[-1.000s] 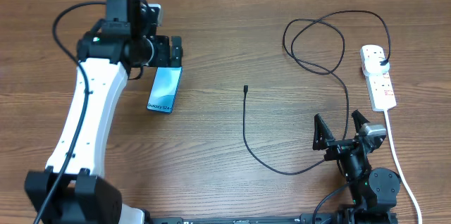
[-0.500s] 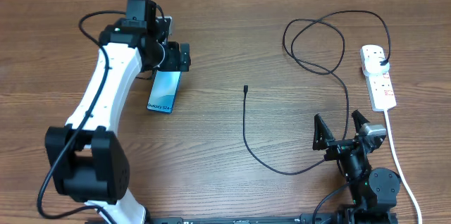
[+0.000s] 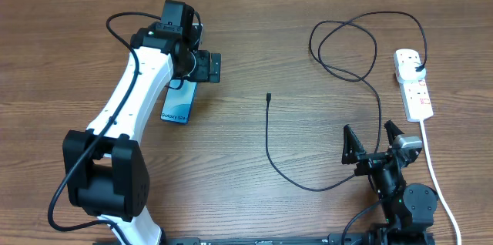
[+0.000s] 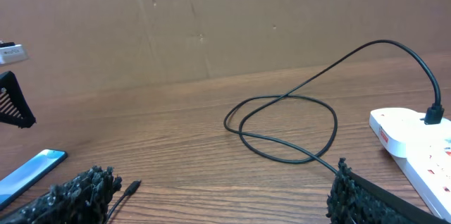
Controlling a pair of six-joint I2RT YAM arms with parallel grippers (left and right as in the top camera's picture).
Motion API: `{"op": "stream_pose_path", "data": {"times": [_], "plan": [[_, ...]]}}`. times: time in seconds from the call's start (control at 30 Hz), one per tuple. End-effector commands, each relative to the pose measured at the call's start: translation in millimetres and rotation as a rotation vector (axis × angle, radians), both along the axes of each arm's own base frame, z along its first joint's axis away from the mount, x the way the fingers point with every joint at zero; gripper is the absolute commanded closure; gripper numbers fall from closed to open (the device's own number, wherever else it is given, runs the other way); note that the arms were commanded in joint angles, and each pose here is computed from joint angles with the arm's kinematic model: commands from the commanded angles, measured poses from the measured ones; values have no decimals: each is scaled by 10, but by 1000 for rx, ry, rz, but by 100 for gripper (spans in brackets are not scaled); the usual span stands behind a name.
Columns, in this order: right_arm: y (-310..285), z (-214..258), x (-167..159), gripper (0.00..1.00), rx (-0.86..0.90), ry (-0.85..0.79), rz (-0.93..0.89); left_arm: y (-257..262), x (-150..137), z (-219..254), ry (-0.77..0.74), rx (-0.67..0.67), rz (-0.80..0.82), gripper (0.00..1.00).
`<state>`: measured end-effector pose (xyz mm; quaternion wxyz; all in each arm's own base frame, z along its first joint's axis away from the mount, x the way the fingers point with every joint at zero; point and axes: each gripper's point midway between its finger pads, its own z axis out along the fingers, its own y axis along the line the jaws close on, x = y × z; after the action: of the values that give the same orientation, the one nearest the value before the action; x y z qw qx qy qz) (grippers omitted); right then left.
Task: Plug charger to phone and switch on socket
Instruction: 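Move the left gripper forward over the blue Galaxy phone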
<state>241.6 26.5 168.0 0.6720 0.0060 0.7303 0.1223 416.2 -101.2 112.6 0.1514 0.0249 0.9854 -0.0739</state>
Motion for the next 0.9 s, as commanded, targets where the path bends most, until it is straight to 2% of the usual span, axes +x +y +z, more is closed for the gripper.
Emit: {"op": "stream_pose_path", "data": {"times": [0.0,0.4,0.87], "plan": [[-6,35,-2,0,-2,-15,-6,-20,62,-93,16,15,31,0],[-6,35,-2,0,-2,-15,-6,-32,27,-521,116,39,25,0],[-7,35,-2,0,-2,-15,-6,187,43,-563,108,160,59,0]]}}
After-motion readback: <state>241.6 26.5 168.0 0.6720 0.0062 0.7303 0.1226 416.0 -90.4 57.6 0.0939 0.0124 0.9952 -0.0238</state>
